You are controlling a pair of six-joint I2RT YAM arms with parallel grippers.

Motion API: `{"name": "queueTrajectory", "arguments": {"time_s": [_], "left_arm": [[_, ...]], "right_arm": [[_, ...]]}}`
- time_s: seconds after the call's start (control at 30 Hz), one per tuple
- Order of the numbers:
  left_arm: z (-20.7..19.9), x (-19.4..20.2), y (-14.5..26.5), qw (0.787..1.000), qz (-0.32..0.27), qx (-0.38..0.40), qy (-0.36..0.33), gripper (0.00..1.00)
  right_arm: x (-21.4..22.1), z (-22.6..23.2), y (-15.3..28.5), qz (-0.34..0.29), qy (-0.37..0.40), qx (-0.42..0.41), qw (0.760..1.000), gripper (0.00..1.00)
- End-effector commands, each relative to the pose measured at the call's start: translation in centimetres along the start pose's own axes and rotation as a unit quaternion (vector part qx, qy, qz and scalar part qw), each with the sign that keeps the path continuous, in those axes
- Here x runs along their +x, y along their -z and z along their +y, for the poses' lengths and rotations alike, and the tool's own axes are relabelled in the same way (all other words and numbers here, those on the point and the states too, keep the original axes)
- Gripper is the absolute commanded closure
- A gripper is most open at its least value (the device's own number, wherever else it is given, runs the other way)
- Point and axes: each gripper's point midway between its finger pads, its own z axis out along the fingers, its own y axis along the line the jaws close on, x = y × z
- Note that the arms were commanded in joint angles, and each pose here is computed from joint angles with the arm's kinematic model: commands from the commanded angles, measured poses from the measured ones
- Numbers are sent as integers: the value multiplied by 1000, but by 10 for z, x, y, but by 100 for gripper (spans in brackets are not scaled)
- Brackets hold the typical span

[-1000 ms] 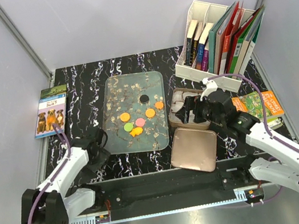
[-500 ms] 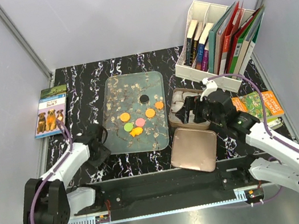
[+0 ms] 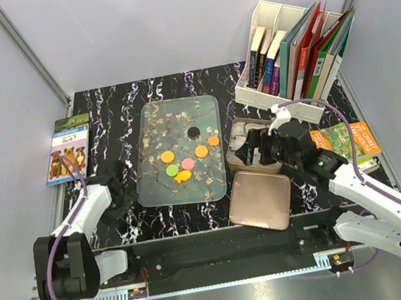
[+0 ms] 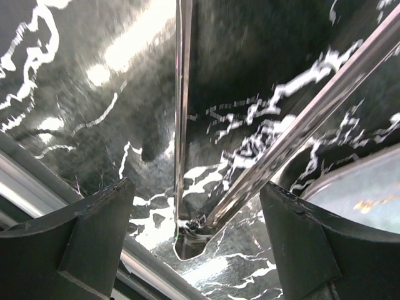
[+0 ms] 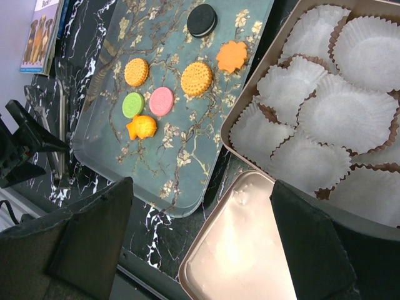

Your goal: Pack the cookies

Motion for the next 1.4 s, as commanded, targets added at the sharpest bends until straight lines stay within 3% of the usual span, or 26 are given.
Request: {"name": "queueTrajectory", "arguments": {"time_s": [0.0, 0.4, 0.7, 1.13, 1.27, 1.37], "left_arm": [[-12, -24, 1, 1000, -19, 0, -3, 17], [-45, -23, -18, 998, -4, 64, -28, 18], [-36, -29, -22, 998, -19, 55, -34, 20], [-46, -59, -9, 996, -60, 67, -23, 13], [-45, -53, -20, 997, -37, 69, -10, 23], [-46, -47, -25, 997, -23, 72, -7, 38]], "right_arm": [[-6, 5, -3, -9, -1, -7, 1000, 0], [-7, 4, 0, -15, 2, -5, 1000, 0], [-3, 2, -6, -6, 3, -2, 1000, 0], [-1, 2, -9, 0, 2, -3, 1000, 0], [-1, 3, -9, 0, 2, -5, 1000, 0], [0, 1, -7, -2, 1, -3, 1000, 0]]}}
